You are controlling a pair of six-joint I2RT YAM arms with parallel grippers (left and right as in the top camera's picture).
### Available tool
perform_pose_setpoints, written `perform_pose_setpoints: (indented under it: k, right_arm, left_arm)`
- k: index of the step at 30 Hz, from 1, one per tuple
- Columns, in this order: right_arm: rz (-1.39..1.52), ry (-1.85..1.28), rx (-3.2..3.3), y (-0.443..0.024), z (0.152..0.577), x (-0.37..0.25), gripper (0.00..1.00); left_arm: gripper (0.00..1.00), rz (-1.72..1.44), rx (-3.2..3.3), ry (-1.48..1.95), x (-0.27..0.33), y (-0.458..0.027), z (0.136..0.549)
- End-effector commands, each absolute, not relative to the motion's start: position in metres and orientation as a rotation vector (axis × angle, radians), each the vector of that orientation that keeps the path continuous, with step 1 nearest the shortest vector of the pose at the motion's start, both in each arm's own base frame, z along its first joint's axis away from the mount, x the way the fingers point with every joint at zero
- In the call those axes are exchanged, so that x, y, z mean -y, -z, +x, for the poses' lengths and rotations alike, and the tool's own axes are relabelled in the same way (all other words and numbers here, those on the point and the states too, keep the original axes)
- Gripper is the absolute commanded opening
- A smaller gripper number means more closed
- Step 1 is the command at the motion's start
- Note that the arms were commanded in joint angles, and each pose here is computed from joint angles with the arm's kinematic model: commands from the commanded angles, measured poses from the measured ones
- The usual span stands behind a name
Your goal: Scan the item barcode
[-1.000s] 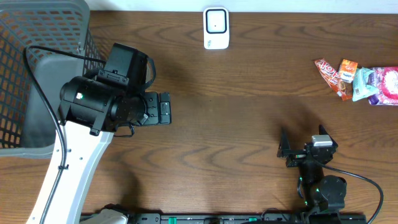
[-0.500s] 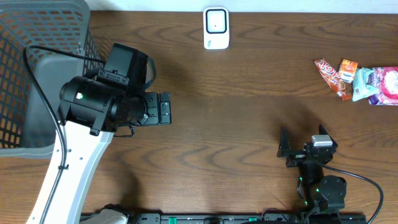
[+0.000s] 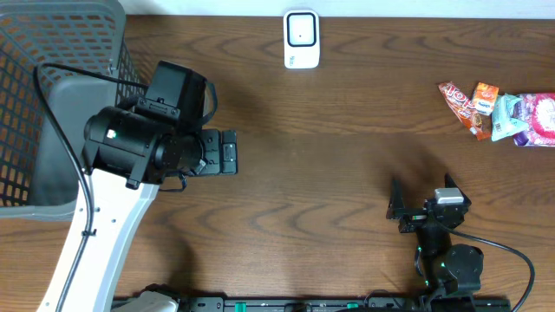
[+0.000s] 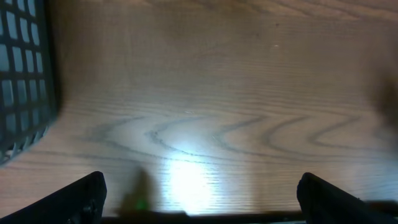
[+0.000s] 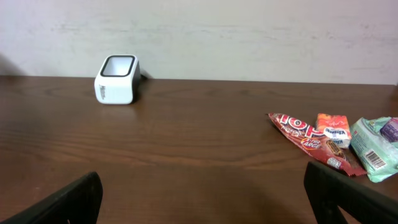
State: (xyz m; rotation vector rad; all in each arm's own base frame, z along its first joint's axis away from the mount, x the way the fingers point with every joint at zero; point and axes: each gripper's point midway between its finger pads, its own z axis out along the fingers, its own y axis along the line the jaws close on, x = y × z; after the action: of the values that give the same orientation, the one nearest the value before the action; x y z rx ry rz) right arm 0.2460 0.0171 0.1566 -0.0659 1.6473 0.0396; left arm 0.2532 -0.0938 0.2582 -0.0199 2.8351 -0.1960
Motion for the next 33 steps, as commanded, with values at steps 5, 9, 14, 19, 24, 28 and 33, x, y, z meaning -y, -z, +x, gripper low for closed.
perform_pose_setpoints:
  k: [5, 9, 14, 19, 24, 28, 33]
  right_arm:
    - [-0.083, -0.028, -1.643, -0.157, 0.246, -0.018, 0.99]
    - [-0.083, -0.028, -1.643, -0.157, 0.246, -0.018, 0.99]
    - [-0.083, -0.028, -1.643, -0.157, 0.246, -0.018, 0.99]
    - [-0.083, -0.028, -1.643, -0.157, 0.246, -0.018, 0.99]
    - [-0.083, -0.028, -1.643, -0.157, 0.246, -0.018, 0.99]
    - [-0.083, -0.028, -1.643, -0.157, 0.246, -0.018, 0.99]
    - [-0.083, -0.028, -1.643, -0.157, 0.246, -0.018, 0.99]
  left_arm:
    - [0.98, 0.114, -2.753, 0.178, 0.089, -0.238, 0.25]
    - [0.98, 0.113, -2.687, 0.205, 0.087, -0.221, 0.244]
    - [0.98, 0.186, -2.608, 0.249, 0.089, -0.205, 0.235]
    - [0.98, 0.489, -2.431, 0.461, 0.116, -0.202, 0.228]
    - [0.98, 0.471, -2.349, 0.538, 0.113, -0.194, 0.226]
    - [0.98, 0.414, -2.35, 0.518, 0.1, -0.18, 0.216]
    - [0.98, 0.389, -2.332, 0.499, 0.093, -0.173, 0.207]
